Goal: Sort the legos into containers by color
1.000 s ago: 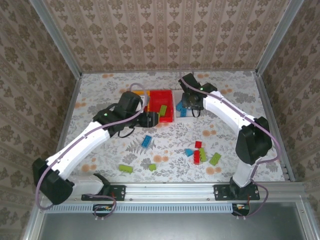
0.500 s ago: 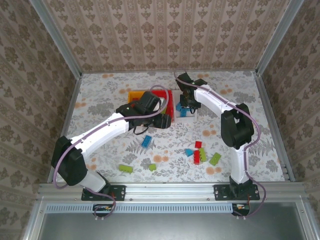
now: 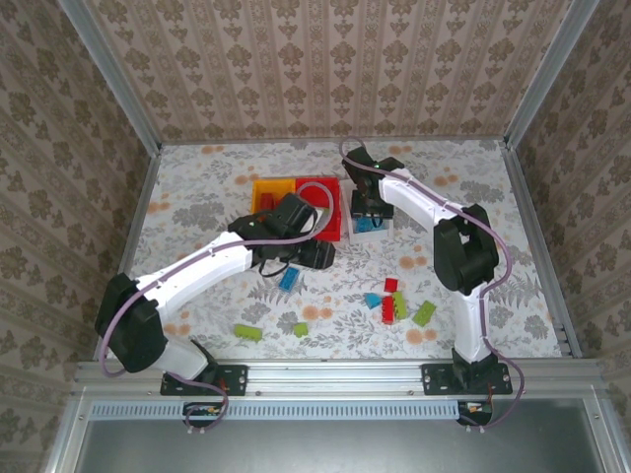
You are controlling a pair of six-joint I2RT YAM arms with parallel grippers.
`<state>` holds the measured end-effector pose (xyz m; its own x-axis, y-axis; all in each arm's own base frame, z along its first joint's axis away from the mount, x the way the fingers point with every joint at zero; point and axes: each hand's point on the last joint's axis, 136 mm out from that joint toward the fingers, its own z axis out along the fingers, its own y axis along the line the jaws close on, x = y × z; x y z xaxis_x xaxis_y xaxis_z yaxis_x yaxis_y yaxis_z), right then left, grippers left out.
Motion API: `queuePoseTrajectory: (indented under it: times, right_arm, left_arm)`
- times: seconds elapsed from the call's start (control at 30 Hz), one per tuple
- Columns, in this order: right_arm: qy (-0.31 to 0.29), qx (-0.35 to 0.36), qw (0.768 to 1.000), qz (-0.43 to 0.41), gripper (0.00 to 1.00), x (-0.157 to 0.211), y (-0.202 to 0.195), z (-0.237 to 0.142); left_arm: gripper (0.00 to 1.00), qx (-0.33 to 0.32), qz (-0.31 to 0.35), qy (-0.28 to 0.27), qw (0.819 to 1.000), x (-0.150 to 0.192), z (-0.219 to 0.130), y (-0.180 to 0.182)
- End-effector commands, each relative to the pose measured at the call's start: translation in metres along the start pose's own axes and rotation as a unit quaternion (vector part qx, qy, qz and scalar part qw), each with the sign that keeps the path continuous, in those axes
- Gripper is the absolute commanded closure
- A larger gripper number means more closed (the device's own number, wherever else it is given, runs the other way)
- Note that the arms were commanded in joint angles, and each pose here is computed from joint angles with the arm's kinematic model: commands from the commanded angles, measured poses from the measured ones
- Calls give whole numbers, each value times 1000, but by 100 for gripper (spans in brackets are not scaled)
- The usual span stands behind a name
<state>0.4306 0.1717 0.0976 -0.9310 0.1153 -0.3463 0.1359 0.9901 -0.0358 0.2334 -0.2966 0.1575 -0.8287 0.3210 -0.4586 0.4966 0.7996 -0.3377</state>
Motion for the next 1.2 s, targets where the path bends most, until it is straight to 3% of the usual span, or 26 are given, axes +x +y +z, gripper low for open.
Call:
queuePoseTrajectory:
  times: [0.0,0.17,0.37,0.5,0.67,1.0,1.17]
  right_arm:
    - [-45,-17,999,21,41,-11,-8,-55]
    - [-83,-24,996,31,38,0,-35,-93]
    - [-86,-42,992,87,33,57,-91,-107]
    - [-160,-38,981,103,31,86,-135,-152]
    - [-224,-4,966,125,27,114,-185,-195]
    - [-239,-18,962,131,24,138,-201,-216]
    - [-236,-24,963,126,24,144,-202,-216]
  left_arm:
    - [35,38,46,16,998,4,7,-25]
    - [35,51,95,57,993,14,34,-59]
    - [33,17,96,99,990,15,80,-95]
    - [33,-22,89,132,987,19,111,-113]
    - [29,-85,52,171,980,28,137,-106]
    - [27,-107,4,215,971,37,173,-105]
    - [34,-100,-1,218,971,36,187,-107]
